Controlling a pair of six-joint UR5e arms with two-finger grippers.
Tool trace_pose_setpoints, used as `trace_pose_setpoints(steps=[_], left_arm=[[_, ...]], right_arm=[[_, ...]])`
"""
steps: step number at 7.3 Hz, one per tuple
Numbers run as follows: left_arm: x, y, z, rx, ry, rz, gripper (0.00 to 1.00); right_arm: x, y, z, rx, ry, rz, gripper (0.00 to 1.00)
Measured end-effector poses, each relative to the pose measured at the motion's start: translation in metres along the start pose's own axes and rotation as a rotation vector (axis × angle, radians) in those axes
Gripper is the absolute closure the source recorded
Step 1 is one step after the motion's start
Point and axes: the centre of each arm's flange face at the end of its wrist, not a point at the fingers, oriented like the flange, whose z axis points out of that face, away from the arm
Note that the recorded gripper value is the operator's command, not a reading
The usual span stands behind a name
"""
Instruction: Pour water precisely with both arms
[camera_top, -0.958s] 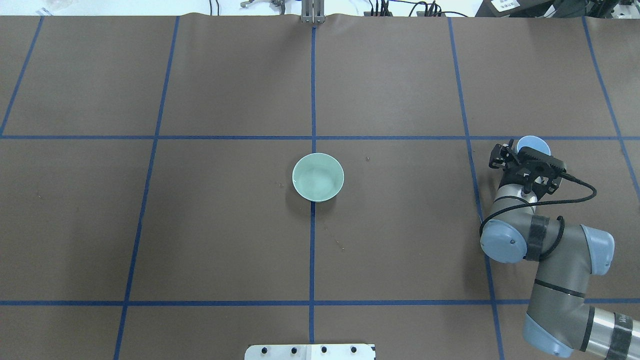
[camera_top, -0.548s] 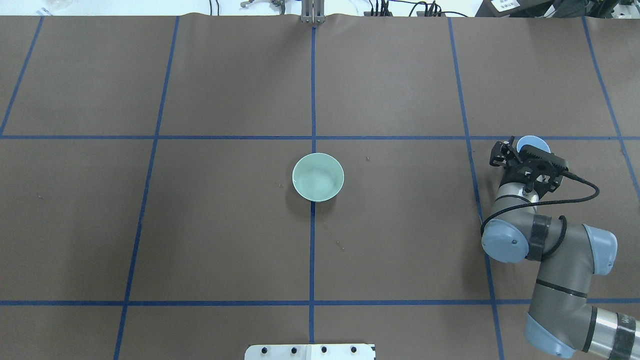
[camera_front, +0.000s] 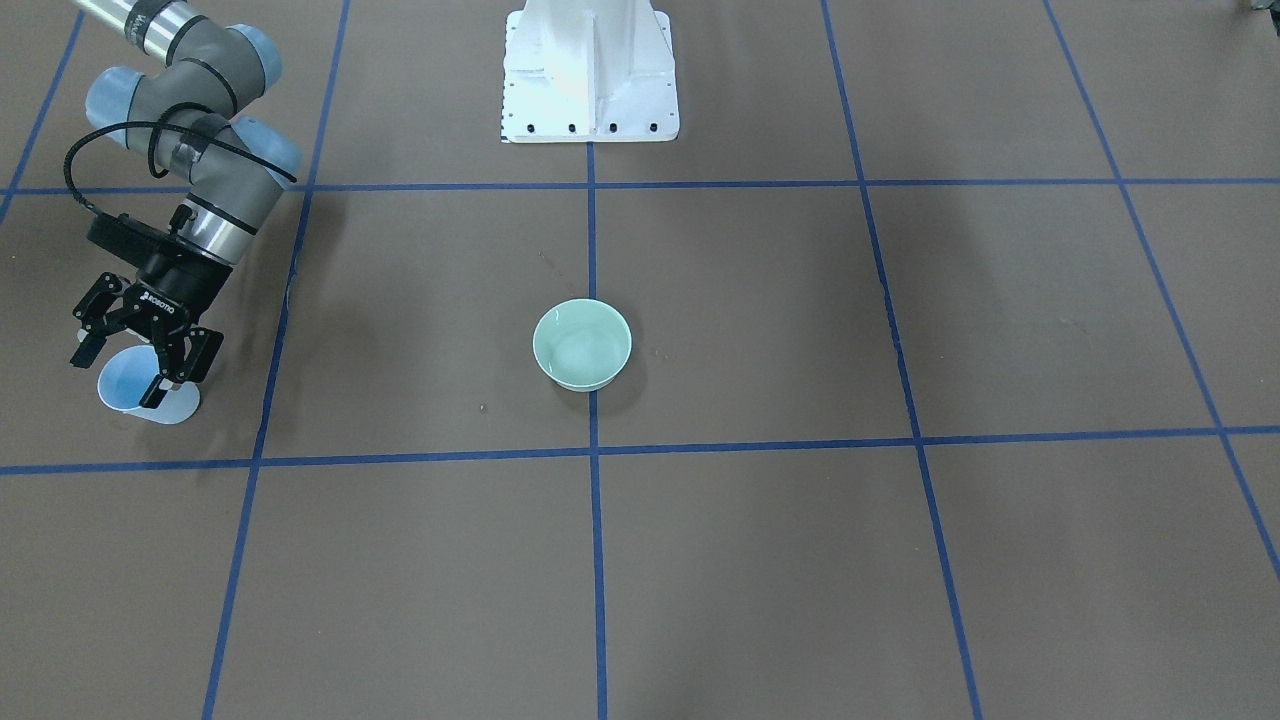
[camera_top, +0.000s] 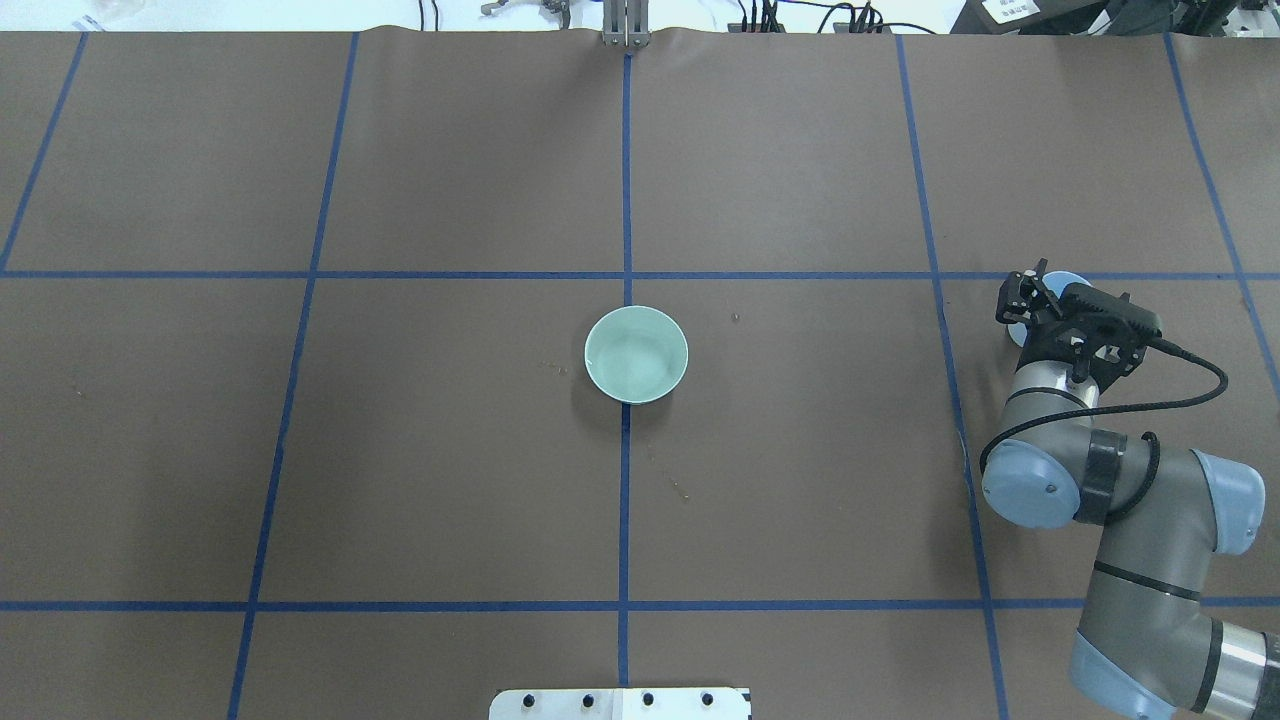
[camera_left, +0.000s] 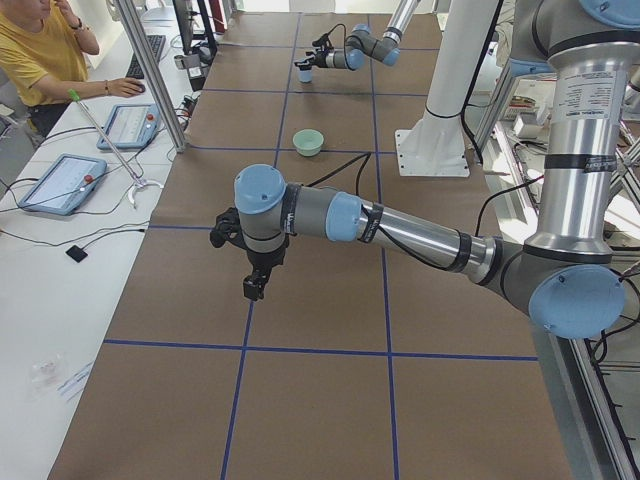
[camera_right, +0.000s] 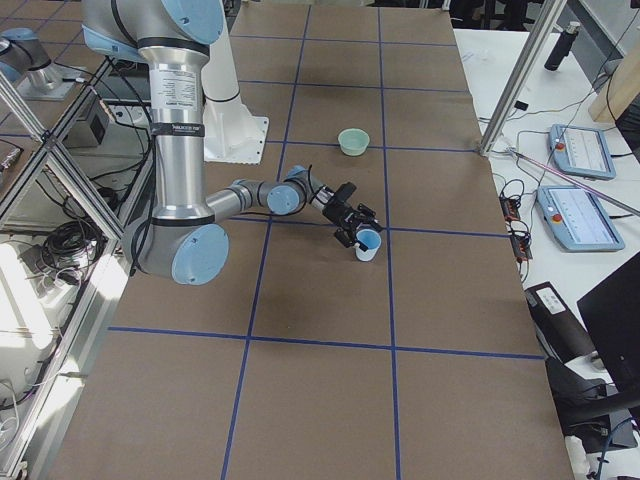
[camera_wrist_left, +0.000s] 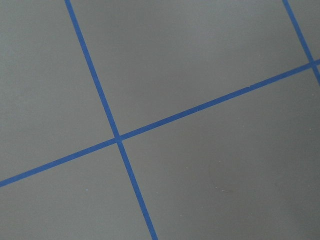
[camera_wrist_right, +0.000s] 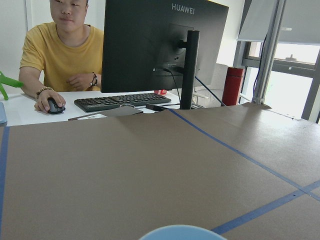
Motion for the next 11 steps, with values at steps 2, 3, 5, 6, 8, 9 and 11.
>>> trace_pose_setpoints(steps=[2, 3, 5, 6, 8, 9, 11], left_arm=[[0.000, 0.000, 0.000, 0.001, 0.000, 0.001, 0.00], [0.001, -0.001, -0.001, 0.002, -0.001, 0.002, 0.00], [0.003, -0.001, -0.003, 0.005, -0.003, 0.004, 0.00], [0.002, -0.001, -0.004, 0.007, -0.004, 0.003, 0.00], [0.001, 0.000, -0.006, 0.010, -0.005, -0.001, 0.00], [0.000, 0.001, -0.007, 0.012, -0.006, -0.003, 0.00], [0.002, 0.000, -0.010, 0.019, -0.008, -0.020, 0.00]], right_arm=[[-0.002, -0.023, -0.002, 0.015, -0.005, -0.015, 0.01], [-0.006, -0.038, -0.005, 0.015, -0.012, -0.043, 0.01], [-0.016, -0.076, -0.005, -0.034, -0.007, -0.112, 0.01], [-0.022, -0.096, -0.002, -0.081, -0.003, -0.151, 0.01], [-0.033, -0.136, 0.013, -0.197, -0.007, -0.236, 0.01], [-0.031, -0.158, 0.022, -0.265, -0.018, -0.281, 0.01], [-0.010, -0.212, 0.049, -0.434, -0.067, -0.386, 0.01]])
